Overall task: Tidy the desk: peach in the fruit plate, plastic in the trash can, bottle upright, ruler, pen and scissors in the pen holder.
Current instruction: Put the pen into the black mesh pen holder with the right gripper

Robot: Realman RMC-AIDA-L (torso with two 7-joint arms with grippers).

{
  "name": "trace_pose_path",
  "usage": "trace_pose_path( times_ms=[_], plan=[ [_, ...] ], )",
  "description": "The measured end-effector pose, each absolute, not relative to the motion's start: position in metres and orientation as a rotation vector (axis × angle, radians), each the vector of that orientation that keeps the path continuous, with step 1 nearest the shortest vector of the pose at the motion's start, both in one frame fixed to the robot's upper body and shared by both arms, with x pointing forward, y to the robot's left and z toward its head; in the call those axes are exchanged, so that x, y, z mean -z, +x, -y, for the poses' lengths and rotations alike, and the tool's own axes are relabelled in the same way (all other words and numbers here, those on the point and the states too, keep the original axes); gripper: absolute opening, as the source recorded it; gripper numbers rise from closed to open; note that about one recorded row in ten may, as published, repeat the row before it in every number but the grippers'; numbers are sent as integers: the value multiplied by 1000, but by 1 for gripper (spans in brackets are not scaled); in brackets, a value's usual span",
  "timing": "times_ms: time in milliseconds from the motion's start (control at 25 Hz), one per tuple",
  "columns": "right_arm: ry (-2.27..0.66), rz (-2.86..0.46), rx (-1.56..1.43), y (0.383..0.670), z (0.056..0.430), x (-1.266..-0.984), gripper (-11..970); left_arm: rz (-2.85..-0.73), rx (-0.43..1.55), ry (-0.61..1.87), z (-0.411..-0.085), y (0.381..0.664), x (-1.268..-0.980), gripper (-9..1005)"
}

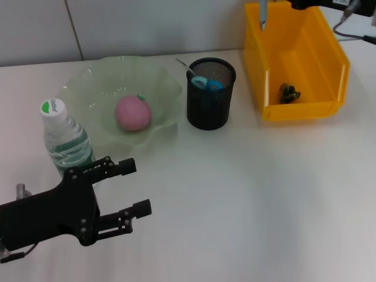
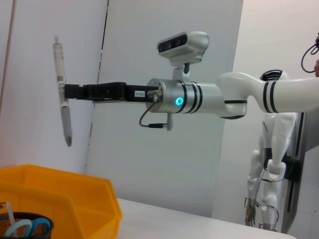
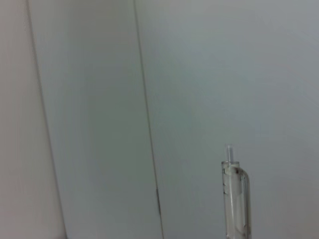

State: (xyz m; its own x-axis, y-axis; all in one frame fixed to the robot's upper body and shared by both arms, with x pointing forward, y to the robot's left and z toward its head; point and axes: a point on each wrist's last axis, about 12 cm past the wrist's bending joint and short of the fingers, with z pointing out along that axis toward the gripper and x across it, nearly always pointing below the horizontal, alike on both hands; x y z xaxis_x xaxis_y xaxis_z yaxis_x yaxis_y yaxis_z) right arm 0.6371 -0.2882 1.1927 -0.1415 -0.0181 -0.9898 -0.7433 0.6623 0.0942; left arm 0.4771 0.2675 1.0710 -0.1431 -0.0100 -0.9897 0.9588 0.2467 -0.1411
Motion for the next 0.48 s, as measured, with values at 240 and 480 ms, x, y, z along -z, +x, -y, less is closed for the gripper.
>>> trace_pose_path(
  times_ms=[240,480],
  plan=[
    [-607,-1644,-724,644,273,-1177,107,-1421,1122,950,-268,475,-1070,784],
    [-600,-1657,-734,644,249,-1154,107,-1402,1137,967,-268,473,-1071,784]
  ],
)
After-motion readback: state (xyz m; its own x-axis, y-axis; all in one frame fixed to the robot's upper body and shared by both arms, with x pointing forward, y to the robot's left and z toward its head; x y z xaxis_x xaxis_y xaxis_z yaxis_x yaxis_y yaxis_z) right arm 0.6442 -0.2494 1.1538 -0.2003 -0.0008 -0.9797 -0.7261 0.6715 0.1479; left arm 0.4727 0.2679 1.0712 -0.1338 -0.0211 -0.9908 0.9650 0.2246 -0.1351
